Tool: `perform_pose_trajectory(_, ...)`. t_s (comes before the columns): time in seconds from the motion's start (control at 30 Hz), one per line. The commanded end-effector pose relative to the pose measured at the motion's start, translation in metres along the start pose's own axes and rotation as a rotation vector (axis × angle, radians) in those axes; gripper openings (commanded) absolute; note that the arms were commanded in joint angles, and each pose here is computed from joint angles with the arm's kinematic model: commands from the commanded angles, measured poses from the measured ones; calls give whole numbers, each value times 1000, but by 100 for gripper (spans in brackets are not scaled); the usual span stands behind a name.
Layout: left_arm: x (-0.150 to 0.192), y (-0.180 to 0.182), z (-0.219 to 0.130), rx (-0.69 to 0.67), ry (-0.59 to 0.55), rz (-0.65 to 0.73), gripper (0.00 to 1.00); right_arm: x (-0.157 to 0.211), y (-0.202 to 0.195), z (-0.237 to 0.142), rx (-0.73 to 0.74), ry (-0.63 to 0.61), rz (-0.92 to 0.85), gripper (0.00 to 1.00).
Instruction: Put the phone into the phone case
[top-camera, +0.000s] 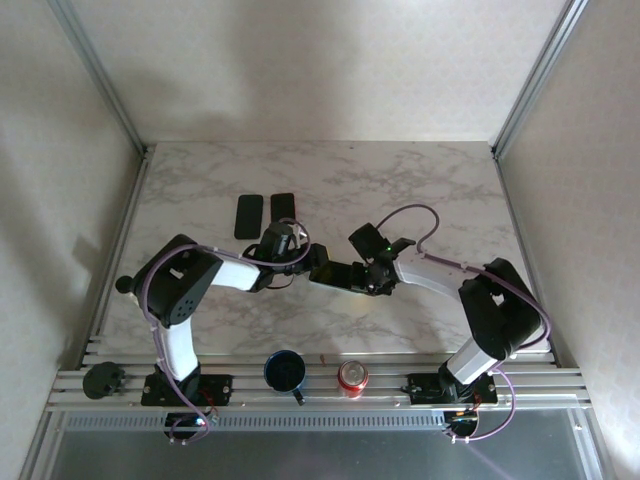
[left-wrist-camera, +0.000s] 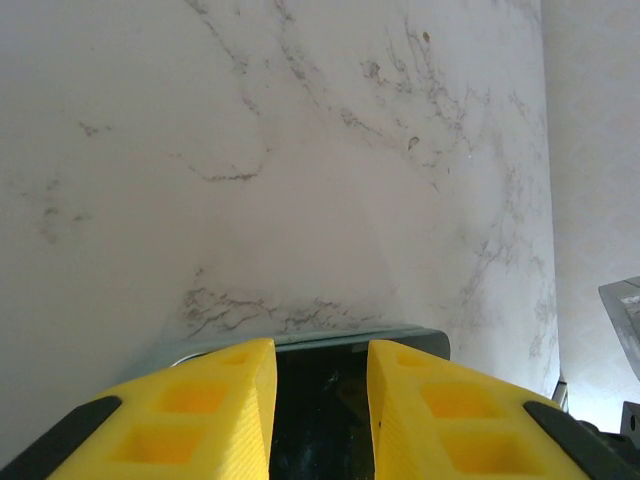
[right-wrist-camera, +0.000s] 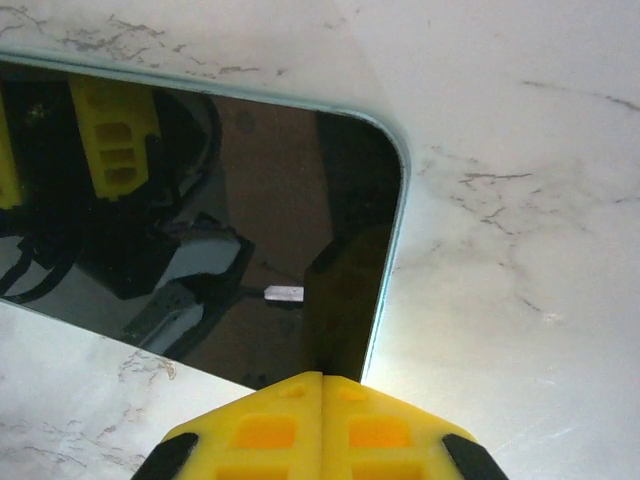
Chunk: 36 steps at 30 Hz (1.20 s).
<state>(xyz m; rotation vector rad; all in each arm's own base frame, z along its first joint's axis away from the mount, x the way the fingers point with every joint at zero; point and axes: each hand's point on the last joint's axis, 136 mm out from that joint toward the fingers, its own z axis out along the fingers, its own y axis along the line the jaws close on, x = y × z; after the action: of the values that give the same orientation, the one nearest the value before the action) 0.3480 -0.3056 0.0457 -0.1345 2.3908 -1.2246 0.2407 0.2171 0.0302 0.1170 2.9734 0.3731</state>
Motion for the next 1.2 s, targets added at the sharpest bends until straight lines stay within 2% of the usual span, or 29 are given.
perform_pose_trajectory(0.0, 13, 15, 7, -37, 37, -23, 29, 25, -26, 31, 133, 98, 10, 0)
perform_pose_trajectory(0.4, 20, 25, 8, -53, 48, -32, 28, 47, -46, 59, 251, 190, 9, 0)
perform_pose_trajectory(1.17, 24, 31, 9, -65, 60, -45, 28, 78, -74, 92, 310, 279, 39, 0)
